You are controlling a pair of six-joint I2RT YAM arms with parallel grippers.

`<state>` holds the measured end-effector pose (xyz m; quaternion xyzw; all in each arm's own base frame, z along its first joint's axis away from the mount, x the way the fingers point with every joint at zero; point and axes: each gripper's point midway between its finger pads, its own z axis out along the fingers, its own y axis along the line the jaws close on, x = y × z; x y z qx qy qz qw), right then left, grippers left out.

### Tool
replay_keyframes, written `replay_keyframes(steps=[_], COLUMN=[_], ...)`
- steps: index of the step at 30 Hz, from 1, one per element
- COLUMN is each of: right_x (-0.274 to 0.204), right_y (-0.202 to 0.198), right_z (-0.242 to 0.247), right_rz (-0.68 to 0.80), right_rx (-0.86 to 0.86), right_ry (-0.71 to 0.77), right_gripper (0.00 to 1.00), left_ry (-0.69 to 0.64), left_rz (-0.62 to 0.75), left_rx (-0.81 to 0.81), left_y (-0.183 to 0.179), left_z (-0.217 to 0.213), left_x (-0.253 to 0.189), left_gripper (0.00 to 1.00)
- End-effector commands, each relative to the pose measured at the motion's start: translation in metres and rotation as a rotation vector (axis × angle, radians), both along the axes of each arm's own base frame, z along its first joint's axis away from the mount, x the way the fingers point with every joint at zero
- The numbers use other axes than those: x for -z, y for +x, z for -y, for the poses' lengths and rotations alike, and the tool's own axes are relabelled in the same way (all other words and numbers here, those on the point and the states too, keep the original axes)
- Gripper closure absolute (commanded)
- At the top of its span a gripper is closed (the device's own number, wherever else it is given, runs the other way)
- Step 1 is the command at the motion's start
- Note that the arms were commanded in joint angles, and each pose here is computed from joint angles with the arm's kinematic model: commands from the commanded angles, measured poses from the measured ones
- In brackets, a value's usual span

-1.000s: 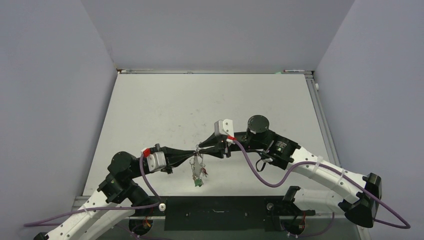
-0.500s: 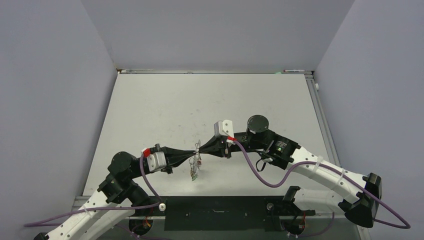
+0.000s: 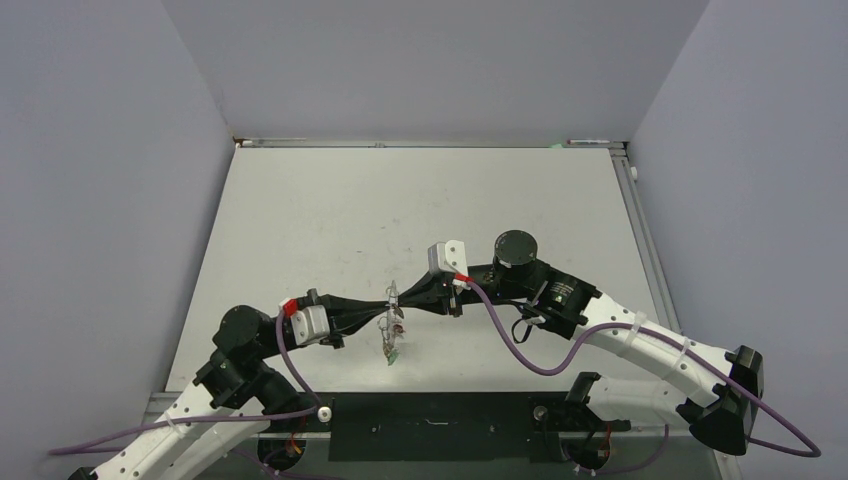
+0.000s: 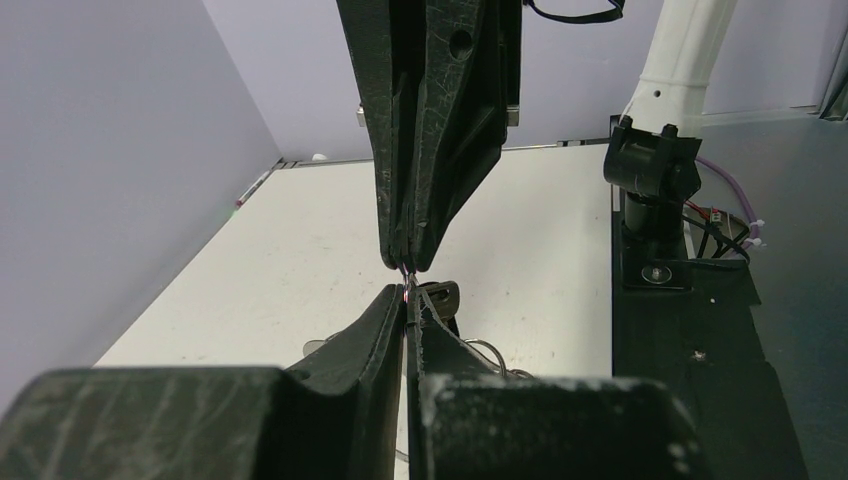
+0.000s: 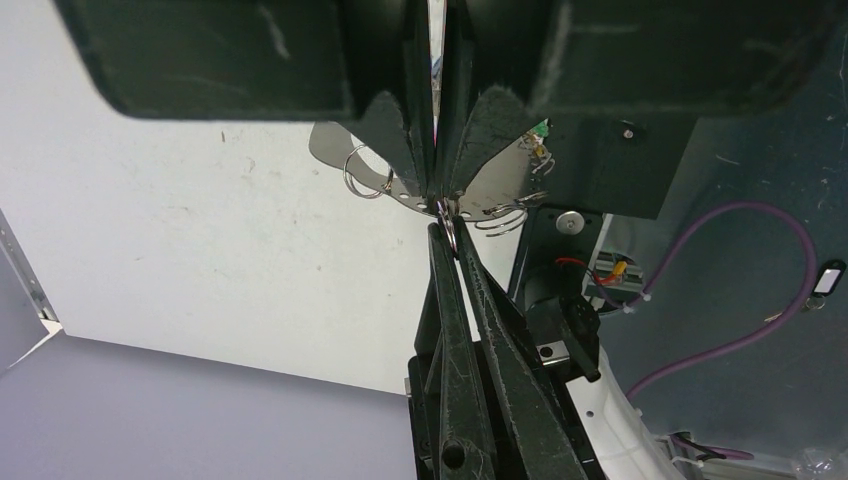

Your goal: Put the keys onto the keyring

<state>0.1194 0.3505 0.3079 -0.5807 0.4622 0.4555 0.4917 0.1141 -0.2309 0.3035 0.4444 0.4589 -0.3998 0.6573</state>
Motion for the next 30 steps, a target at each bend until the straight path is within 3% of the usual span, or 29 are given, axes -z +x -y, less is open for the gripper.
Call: replay_keyframes(steps=[1, 18, 24, 26, 30], right_x=[-0.014, -0.015, -0.020, -0.025, -0.033], right_y=[0.005, 0.007, 0.015, 0.021, 0.035], right_z=[-0.001, -0.001, 0.004, 0.008, 0.015], right_rz=[0.048, 0.046, 0.047, 0.048, 0.041], right_rx=[0.007, 0.023, 0.096, 0.143, 0.253], right_ry=[0.041, 0.047, 0.066, 0.089, 0.145], right_gripper=[0.95, 0.93, 0.43, 0.38, 0.38], left_ry=[-0.079, -0.084, -0.086, -0.089, -0.093], left_rz=[0.073, 0.080, 0.082, 0.084, 0.085], left_rx=[-0.016, -0.018, -0.021, -0.029, -0.055], left_y=[-0.001, -0.002, -0.002, -0.001, 0.004], left_z=[-0.005, -0.007, -0.007, -0.008, -0.009], left_x=[-0.027, -0.028, -0.029, -0.030, -0.030], left_gripper=[1.00, 1.00, 1.00, 1.00, 1.00])
